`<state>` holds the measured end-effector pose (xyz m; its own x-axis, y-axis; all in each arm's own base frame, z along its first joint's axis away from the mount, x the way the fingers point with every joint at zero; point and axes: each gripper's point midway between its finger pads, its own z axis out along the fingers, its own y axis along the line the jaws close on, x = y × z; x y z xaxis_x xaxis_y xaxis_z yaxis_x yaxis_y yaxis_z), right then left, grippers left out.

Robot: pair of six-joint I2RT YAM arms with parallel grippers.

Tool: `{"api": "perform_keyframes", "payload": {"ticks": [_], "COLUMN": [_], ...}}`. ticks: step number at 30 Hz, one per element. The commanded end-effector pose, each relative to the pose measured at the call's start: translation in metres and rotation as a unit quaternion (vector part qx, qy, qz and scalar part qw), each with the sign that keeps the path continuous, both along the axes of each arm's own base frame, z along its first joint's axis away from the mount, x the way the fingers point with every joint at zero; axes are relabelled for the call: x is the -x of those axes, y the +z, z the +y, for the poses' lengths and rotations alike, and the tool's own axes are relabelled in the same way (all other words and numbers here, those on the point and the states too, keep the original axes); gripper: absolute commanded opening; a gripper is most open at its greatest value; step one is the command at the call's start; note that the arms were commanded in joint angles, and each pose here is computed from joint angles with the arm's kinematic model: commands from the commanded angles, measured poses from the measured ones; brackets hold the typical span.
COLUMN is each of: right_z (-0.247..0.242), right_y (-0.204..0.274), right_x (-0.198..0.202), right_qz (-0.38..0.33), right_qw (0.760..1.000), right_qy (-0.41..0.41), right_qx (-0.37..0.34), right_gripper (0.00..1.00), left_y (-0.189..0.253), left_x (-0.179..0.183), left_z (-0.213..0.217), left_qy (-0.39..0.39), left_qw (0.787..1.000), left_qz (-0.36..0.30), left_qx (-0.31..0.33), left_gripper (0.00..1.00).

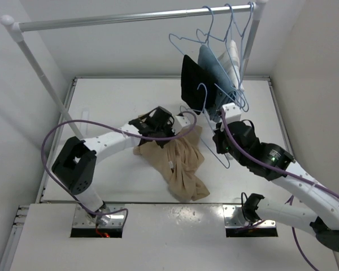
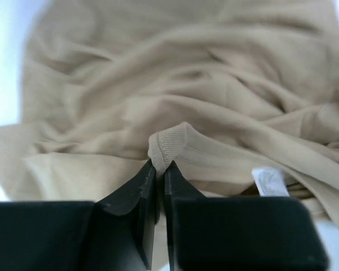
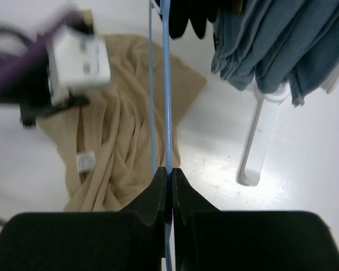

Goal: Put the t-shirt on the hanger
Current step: Place tshirt on hanger

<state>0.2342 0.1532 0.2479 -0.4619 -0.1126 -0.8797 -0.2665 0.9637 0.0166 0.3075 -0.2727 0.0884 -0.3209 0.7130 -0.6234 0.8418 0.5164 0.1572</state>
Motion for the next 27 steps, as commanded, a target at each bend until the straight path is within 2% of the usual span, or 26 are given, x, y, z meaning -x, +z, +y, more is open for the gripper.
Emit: {"api": "perform_keyframes", "payload": {"ticks": [1,3,7,12,17,27], "right_z": [0.005,0.006,0.013,0.016,0.022,0.022], "right_y": [0.016,0.010,0.022,0.029,0.028,0.061], "right_x": [0.021,0.036,0.052,0.061,0.075,0.087], "right_qz": [0.027,0.058,0.071,0.079,0.110,0.092], "right_qw": [0.998,0.996,0.991,0.987,0.980,0.975], "right_qy": [0.046,0.070,0.100,0.112,0.141,0.162], "right_qx": [-0.014,-0.017,-0.053,-0.080,-0.087,-0.122], "right_gripper": [0.00,0.00,0.00,0.00,0.00,0.00], "left_y": [0.050,0.053,0.054,0.048,0.034,0.015], "left_x": [-0.010,-0.009,-0.018,-0.021,-0.039,-0.061], "left_z": [0.002,0.010,0.022,0.029,0.050,0.067], "left_qy": [0.015,0.007,0.015,0.008,0.039,0.060], "left_qw": [0.998,0.998,0.997,0.997,0.997,0.997], "left_qz": [0.015,0.027,0.032,0.031,0.035,0.036], "left_qx": [0.055,0.058,0.069,0.066,0.051,0.032], "left_gripper": [0.16,0.19,0.28,0.28,0.24,0.23]}}
